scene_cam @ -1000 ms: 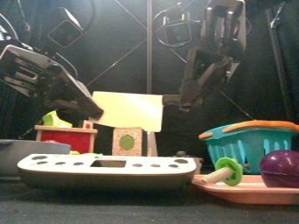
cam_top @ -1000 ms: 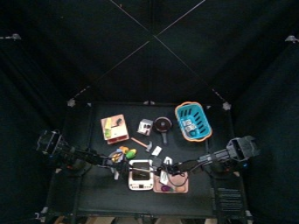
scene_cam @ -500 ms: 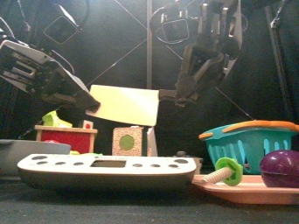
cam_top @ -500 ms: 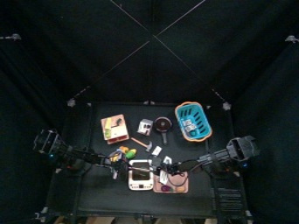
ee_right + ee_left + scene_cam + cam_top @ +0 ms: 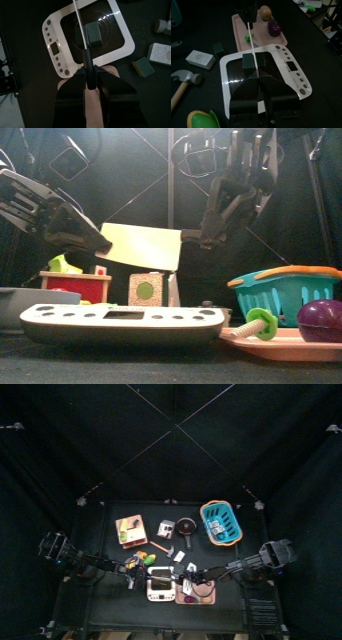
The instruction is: Cut green sushi half
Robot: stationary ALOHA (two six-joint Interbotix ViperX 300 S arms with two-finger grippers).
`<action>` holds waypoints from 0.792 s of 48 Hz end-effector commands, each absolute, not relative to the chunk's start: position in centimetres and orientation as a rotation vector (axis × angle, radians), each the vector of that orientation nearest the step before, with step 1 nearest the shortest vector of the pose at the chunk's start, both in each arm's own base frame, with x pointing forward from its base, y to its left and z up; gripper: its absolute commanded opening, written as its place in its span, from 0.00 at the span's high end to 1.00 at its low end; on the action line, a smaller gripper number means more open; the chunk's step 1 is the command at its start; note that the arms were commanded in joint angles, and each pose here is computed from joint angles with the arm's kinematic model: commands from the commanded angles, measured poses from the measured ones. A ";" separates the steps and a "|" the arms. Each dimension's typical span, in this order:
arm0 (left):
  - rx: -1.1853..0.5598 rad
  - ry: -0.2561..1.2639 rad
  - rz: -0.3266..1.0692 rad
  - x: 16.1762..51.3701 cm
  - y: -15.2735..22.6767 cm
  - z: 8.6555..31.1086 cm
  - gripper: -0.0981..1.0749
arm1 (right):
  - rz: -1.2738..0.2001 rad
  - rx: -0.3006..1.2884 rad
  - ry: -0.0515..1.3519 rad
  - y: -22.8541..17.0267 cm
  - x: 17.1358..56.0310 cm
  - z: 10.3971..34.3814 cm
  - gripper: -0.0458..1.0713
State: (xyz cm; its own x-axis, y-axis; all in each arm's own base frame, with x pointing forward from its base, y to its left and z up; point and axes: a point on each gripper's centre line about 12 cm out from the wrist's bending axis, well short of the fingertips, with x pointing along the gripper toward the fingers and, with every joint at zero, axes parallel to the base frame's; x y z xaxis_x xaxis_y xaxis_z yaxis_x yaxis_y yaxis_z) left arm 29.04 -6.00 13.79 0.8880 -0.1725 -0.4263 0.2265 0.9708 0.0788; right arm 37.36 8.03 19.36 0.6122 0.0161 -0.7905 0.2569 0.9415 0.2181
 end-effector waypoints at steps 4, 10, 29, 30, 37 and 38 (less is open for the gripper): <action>0.138 0.465 -0.211 28.6 -5.8 12.8 0.59 | -0.144 0.334 0.900 8.0 36.9 20.1 0.56; 0.134 0.466 -0.197 28.7 -5.4 12.8 0.59 | -0.148 0.334 0.904 7.9 36.9 20.0 0.56; 0.134 0.464 -0.198 28.6 -5.4 12.7 0.59 | -0.143 0.334 0.903 8.1 36.9 19.9 0.56; 0.134 0.464 -0.199 28.6 -5.5 12.7 0.59 | -0.143 0.334 0.904 8.1 36.9 19.9 0.56; 0.128 0.465 -0.196 28.6 -5.5 12.7 0.59 | -0.143 0.332 0.908 8.1 36.8 19.7 0.56; 0.127 0.465 -0.195 28.6 -5.5 12.7 0.59 | -0.144 0.333 0.907 8.1 36.9 19.7 0.56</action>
